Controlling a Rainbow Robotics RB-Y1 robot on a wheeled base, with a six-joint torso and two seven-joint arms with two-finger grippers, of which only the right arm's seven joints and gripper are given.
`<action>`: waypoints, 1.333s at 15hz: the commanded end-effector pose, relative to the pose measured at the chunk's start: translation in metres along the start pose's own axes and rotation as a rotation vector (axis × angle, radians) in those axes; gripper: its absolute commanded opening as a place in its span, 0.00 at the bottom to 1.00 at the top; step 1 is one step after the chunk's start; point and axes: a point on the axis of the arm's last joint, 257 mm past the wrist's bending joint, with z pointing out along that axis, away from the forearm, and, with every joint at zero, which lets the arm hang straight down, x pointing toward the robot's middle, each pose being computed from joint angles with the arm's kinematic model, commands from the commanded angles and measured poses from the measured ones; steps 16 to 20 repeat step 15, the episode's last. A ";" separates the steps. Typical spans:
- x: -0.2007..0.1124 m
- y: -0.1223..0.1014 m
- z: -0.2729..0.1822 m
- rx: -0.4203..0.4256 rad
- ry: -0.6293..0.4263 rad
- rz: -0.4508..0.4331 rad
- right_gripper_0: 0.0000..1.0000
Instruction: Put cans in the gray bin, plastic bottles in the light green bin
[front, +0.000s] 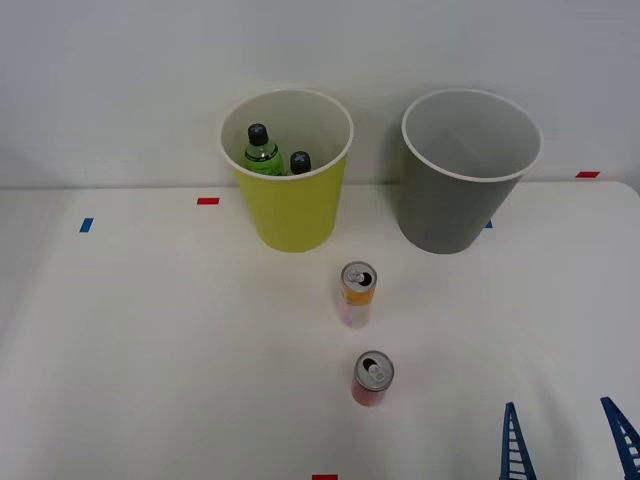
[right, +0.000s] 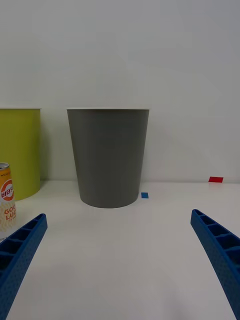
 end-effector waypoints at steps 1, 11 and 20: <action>0.000 0.000 0.000 0.000 0.000 0.000 1.00; 0.000 0.000 0.000 0.000 0.000 0.000 1.00; 0.000 0.000 0.000 0.000 0.000 0.000 1.00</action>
